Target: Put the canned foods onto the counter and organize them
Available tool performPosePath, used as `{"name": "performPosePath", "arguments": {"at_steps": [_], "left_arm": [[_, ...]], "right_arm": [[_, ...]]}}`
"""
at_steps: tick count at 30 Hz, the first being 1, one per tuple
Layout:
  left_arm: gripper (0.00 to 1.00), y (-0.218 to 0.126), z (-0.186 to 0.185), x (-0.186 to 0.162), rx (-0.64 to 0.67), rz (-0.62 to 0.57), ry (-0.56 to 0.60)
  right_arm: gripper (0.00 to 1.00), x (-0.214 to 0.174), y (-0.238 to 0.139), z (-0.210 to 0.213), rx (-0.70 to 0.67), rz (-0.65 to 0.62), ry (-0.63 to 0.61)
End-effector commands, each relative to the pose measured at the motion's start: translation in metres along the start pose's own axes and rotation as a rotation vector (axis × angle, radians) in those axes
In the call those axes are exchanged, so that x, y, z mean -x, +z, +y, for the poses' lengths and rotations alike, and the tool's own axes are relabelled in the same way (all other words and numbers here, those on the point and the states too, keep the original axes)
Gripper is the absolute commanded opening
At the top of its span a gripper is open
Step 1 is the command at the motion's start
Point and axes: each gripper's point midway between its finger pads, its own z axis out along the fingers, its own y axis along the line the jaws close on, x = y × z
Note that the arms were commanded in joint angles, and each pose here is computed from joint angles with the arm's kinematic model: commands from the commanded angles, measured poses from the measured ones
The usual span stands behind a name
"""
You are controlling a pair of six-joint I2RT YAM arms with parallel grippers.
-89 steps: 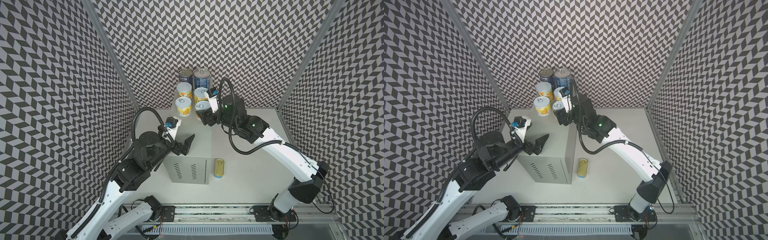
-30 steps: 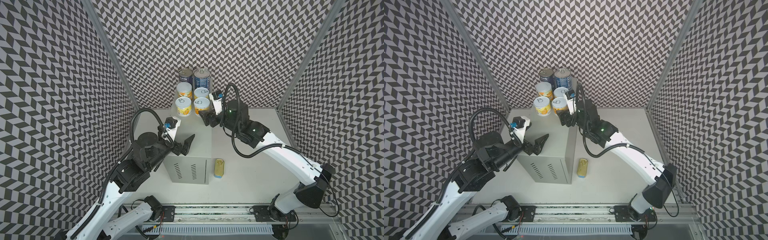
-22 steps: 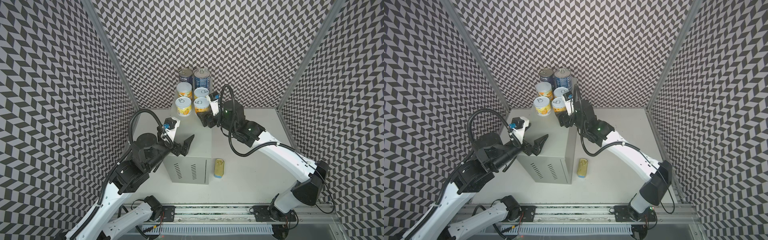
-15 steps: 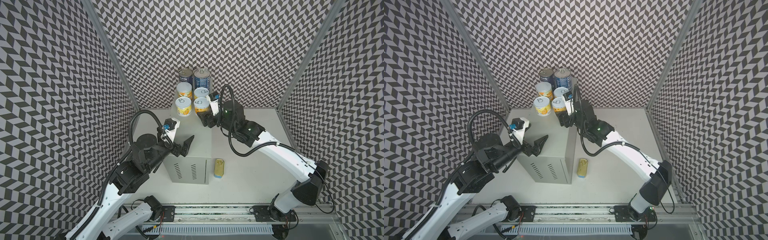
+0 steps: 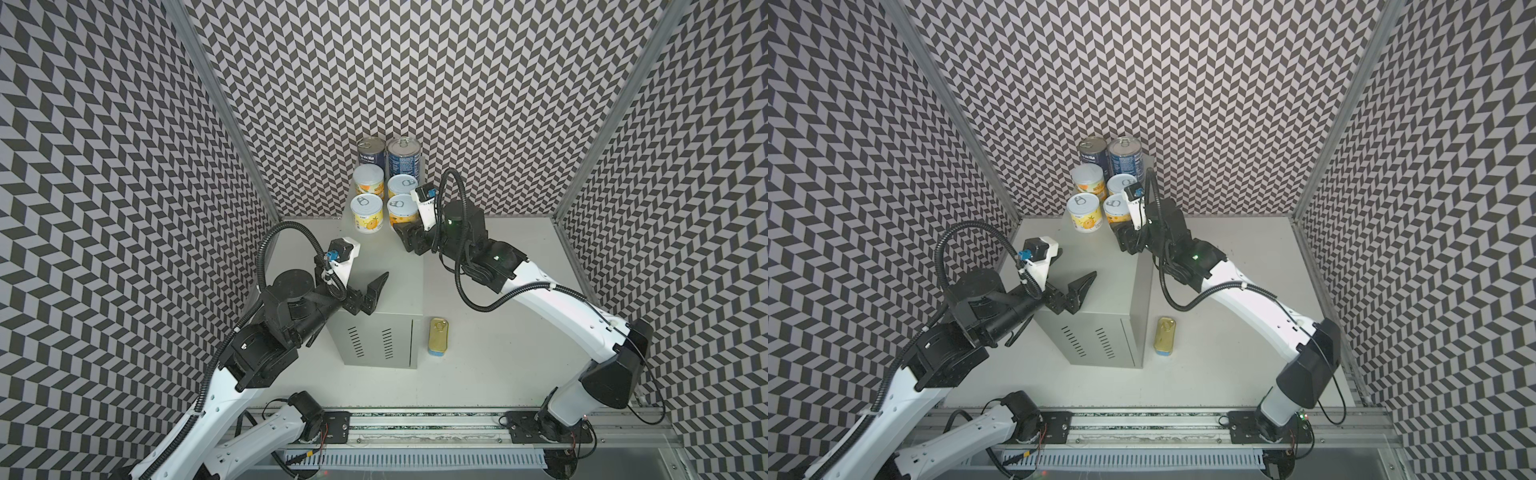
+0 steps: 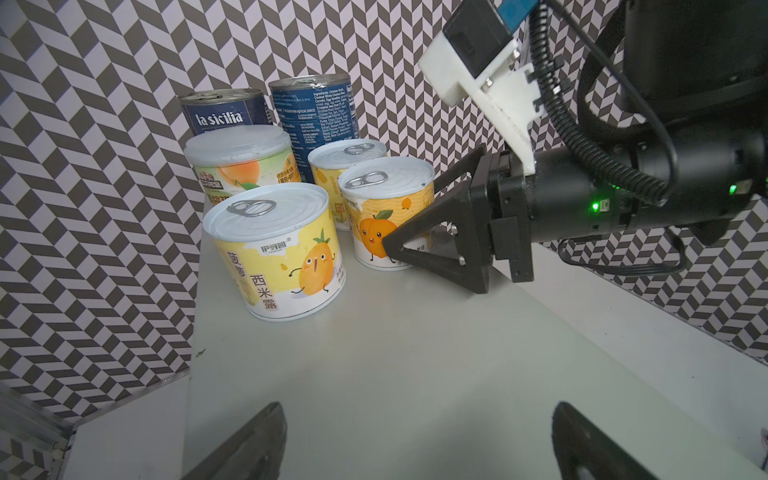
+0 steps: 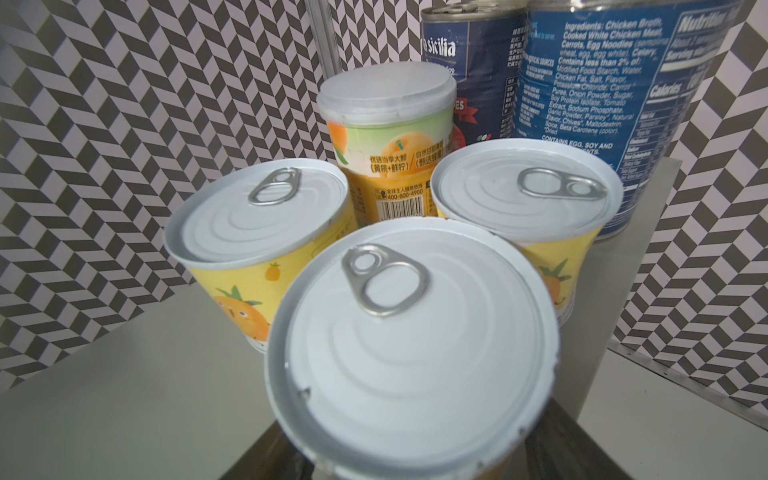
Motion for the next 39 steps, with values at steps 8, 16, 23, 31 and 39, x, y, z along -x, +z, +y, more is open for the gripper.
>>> {"name": "performPosePath", "arguments": {"at_steps": [8,16,23,31,39], "left_arm": [[1.00,-0.0049,0.0017,0.0070,0.012,-0.033,0.010],[1.00,-0.0057,0.0015,0.0069,0.011,-0.035,0.010],[1.00,-0.0056,0.0018,0.0080,0.013,-0.036,0.010],[1.00,-0.0067,0.0021,0.0076,0.014,-0.037,0.010],[1.00,-0.0065,0.0020,0.0076,0.014,-0.036,0.010]], "right_arm": [[0.71,0.0236,0.0017,-0.0039,-0.009,-0.080,0.014],[0.71,0.0242,-0.0001,-0.0008,0.008,-0.083,0.011],[0.71,0.0251,-0.0032,0.0005,0.017,-0.089,0.011],[0.70,0.0243,-0.0026,0.0028,0.030,-0.086,0.012],[0.70,0.0244,-0.0042,0.0059,0.043,-0.087,0.016]]}}
